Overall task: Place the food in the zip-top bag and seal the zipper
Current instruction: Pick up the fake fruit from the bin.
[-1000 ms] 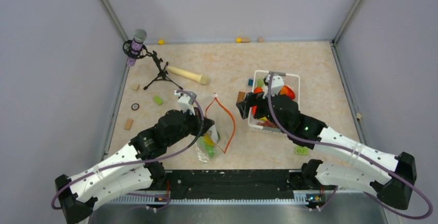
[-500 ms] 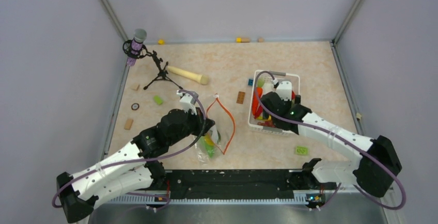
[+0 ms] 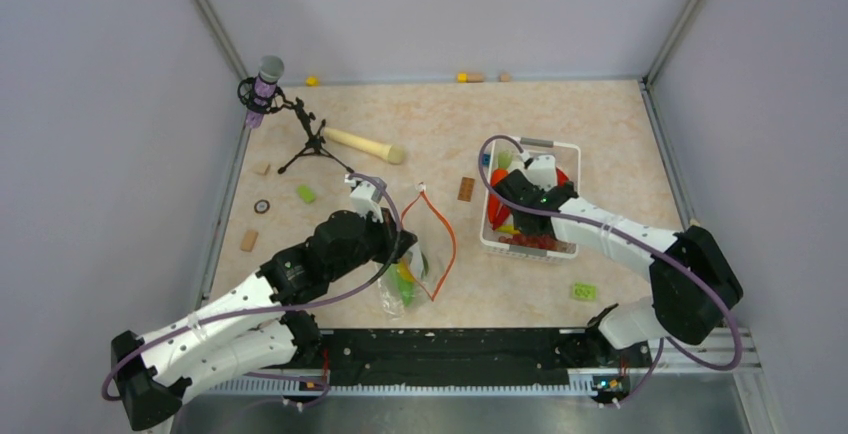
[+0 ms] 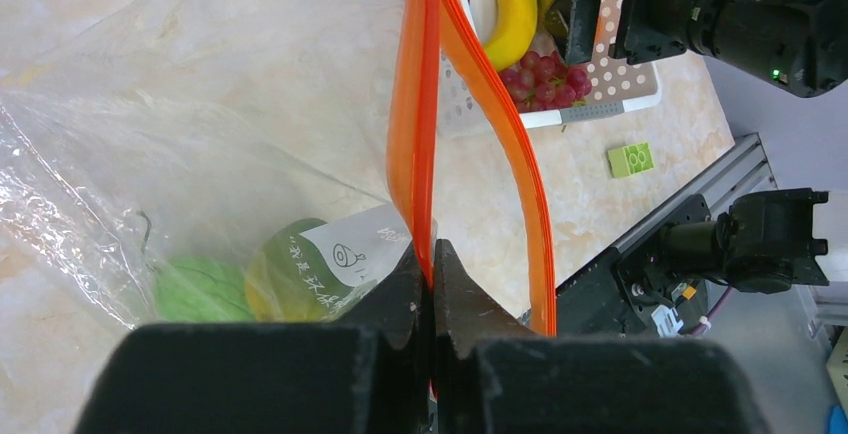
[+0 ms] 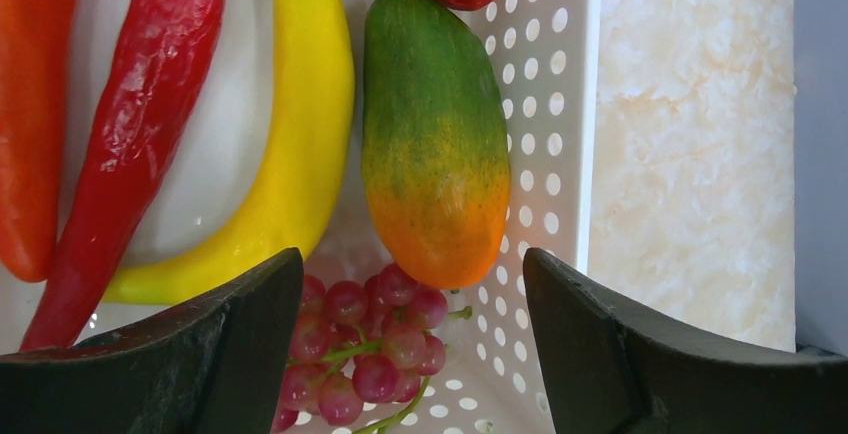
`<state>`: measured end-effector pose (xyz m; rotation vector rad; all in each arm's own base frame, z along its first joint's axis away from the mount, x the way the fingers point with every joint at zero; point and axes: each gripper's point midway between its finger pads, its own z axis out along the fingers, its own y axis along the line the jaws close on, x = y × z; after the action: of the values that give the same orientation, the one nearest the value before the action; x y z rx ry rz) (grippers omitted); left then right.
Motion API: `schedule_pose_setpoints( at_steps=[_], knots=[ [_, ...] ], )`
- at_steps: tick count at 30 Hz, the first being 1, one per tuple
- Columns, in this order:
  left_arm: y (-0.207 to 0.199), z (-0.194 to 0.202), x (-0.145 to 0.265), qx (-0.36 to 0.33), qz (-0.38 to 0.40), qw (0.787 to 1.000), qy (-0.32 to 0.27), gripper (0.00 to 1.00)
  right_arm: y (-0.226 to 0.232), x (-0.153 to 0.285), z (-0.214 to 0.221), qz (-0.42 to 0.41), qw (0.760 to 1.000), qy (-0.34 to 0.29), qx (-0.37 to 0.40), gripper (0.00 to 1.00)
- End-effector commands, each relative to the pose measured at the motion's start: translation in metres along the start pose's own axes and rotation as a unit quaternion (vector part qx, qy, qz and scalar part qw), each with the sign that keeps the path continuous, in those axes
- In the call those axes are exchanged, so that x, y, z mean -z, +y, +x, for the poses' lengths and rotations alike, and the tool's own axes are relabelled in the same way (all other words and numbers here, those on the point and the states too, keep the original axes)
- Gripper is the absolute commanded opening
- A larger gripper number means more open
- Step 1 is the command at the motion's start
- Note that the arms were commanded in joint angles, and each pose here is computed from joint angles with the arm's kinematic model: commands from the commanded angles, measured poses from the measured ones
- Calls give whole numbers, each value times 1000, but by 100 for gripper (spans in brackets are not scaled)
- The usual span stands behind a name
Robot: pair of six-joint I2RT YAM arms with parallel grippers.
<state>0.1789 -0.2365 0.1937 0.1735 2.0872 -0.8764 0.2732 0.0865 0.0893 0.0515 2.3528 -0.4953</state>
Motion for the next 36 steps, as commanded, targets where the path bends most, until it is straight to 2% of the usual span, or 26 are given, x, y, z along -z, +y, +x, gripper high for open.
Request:
schedule_pose_setpoints(
  at_steps=[1, 6, 20, 25, 36],
  knots=[
    [-9, -14, 1, 2, 15, 1000, -25, 0, -4, -4, -15, 22, 1000, -10, -13, 79],
    [-10, -14, 0, 2, 16, 1000, -24, 0, -7, -10, -14, 42, 999, -10, 0, 73],
    [-12, -15, 3, 4, 22, 999, -27, 0, -3, -28, 1, 54, 998, 16, 30, 66],
    [-12, -16, 4, 4, 23, 999, -29, 0, -1, -31, 2, 55, 998, 18, 37, 61],
    [-13, -15, 3, 5, 25, 999, -28, 0, -4, -15, -15, 29, 999, -14, -5, 35]
  ],
)
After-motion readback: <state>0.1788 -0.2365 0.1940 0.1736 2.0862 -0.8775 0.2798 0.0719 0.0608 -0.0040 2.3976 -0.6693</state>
